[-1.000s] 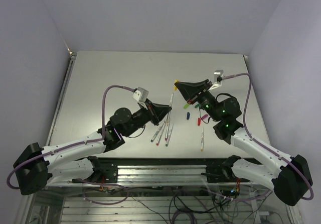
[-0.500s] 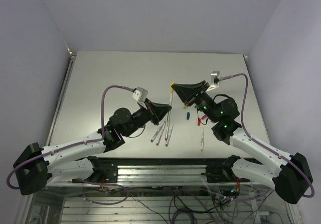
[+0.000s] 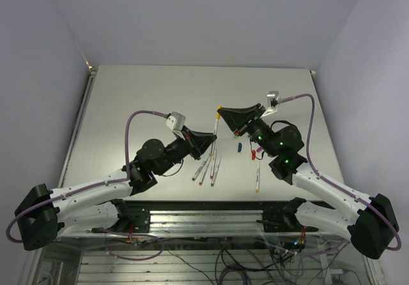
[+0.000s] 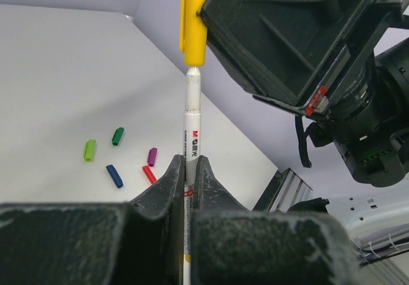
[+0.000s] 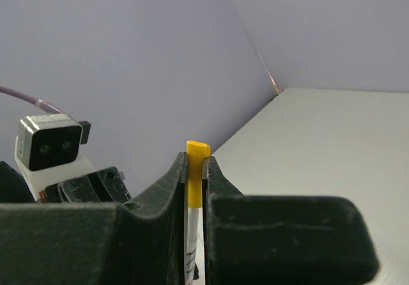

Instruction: Insert the pens into the pen caps

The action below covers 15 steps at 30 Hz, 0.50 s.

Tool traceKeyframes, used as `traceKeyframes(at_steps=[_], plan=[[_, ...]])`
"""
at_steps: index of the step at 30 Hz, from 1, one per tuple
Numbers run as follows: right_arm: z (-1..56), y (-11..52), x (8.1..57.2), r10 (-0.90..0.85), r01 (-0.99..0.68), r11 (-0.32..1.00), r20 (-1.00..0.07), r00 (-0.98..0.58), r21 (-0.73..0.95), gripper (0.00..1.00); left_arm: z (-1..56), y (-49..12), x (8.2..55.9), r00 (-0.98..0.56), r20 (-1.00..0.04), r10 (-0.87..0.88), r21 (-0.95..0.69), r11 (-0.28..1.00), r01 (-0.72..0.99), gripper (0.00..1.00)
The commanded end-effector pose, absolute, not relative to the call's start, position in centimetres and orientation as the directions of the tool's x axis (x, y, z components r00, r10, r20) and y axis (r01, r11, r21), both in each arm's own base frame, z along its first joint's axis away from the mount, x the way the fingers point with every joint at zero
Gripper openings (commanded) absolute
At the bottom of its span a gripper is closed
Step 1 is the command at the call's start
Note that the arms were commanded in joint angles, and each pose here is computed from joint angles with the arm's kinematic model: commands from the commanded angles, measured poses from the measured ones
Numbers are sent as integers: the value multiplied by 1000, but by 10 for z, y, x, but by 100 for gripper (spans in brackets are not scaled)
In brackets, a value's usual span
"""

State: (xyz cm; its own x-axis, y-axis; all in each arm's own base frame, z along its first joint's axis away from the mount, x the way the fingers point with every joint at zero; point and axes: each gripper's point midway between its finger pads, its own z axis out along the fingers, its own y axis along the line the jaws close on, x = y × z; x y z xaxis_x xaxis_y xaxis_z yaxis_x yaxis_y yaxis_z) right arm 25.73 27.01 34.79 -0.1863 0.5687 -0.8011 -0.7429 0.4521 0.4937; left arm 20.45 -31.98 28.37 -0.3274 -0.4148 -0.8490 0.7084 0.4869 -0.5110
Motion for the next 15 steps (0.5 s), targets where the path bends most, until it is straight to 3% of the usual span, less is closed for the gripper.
traceKeyframes(at_steps=[1,15], plan=[[346,269,256,553,-744,471,-816,-169,473,0,308,-313,205,-274,-833,-481,-507,464,727,7],[339,276,253,538,-751,443,-815,-214,490,0,306,-314,209,-265,-830,-491,-510,474,718,7]])
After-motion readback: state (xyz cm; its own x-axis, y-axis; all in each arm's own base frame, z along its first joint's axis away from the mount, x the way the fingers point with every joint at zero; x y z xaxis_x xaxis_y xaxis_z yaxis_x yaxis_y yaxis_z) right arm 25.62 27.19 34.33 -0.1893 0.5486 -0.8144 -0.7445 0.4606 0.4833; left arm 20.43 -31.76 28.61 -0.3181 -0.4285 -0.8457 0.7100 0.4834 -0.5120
